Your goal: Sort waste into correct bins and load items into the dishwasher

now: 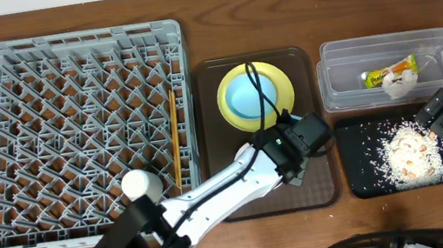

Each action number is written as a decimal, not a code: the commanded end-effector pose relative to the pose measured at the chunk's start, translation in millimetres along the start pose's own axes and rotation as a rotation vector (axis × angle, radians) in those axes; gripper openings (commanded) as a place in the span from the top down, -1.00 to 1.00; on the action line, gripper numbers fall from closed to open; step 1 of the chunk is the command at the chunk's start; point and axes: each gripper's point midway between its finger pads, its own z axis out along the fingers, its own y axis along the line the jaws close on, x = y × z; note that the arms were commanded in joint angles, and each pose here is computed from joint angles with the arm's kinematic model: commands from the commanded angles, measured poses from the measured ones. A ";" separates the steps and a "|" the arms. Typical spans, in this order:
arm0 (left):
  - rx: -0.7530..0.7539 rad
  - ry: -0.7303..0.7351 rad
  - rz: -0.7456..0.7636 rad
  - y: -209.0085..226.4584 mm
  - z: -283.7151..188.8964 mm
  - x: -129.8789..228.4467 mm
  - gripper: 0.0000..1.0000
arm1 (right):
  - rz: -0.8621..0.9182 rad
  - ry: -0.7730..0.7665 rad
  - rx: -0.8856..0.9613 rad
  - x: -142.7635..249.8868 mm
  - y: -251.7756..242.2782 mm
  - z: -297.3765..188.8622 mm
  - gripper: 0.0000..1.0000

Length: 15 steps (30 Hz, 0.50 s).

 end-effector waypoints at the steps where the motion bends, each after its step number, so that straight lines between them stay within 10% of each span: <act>1: -0.036 0.035 -0.020 4.0 13.4 10.2 0.31 | -0.006 -0.014 0.004 -3.9 -0.9 -2.7 -0.98; 15: -0.036 0.087 0.013 -7.2 33.1 23.7 0.31 | -0.006 -0.014 0.004 -4.0 -0.9 -2.8 -0.99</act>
